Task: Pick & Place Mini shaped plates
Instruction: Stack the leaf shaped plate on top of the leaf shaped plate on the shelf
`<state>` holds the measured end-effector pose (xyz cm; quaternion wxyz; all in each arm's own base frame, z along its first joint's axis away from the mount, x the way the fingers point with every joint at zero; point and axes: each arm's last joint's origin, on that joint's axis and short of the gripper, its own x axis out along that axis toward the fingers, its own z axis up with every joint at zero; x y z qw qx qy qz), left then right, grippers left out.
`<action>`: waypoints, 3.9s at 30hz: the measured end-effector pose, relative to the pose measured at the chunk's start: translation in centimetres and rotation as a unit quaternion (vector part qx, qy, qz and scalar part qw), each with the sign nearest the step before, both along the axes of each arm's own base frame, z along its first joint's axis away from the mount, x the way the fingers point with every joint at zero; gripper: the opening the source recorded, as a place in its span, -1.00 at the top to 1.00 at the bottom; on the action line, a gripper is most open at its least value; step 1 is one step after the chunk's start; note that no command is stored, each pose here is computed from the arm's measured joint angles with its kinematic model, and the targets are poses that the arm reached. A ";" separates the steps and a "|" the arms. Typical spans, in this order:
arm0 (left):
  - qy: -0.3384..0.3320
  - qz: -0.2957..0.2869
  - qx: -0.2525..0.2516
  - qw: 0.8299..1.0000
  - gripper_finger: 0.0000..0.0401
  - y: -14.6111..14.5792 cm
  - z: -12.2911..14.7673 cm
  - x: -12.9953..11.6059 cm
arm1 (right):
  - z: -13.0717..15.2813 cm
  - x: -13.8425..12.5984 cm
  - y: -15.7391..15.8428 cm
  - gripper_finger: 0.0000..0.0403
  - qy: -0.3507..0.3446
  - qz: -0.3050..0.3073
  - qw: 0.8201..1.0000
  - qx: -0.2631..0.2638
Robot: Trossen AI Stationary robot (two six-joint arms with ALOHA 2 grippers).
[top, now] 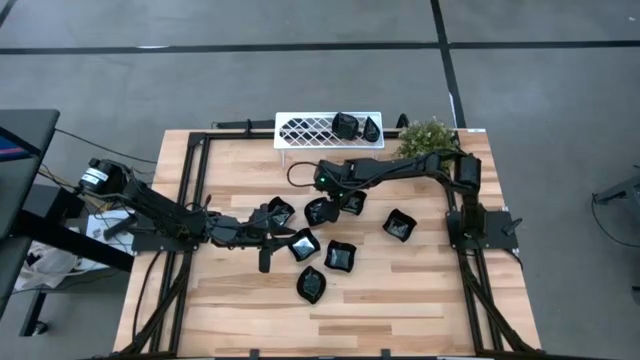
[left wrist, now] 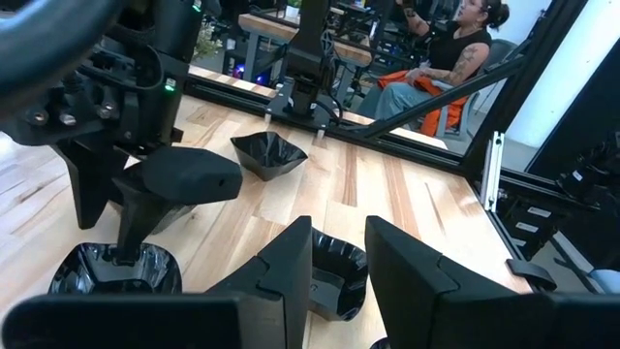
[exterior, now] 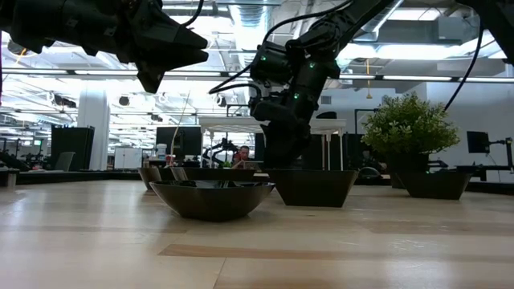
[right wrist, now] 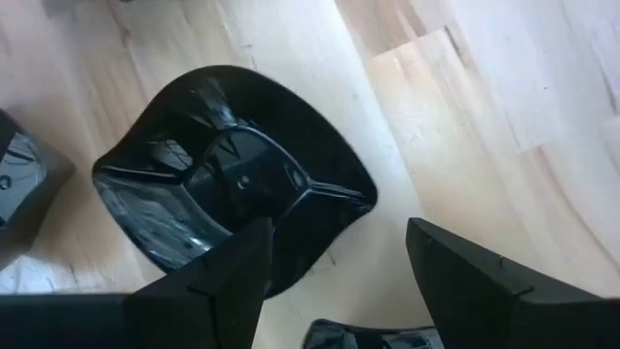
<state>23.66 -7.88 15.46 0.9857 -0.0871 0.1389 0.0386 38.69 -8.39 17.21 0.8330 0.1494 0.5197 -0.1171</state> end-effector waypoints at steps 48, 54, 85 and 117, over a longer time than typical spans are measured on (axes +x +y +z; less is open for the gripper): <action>-0.004 0.000 -0.001 1.000 0.49 0.0 0.1 0.0 | 0.0 0.1 0.1 -0.16 -0.003 0.014 1.000 -0.007; -0.004 0.000 -0.001 1.000 0.49 0.0 0.1 0.0 | 0.0 0.2 0.7 -0.16 -0.002 0.038 0.999 -0.014; -0.006 0.034 -0.002 0.999 0.49 1.6 0.1 0.5 | -1.2 -0.3 1.0 -0.16 0.000 0.081 0.997 -0.018; -0.009 0.034 -0.003 0.999 0.49 1.6 0.2 0.5 | 0.5 0.4 -0.2 -0.16 -0.042 0.019 0.996 0.074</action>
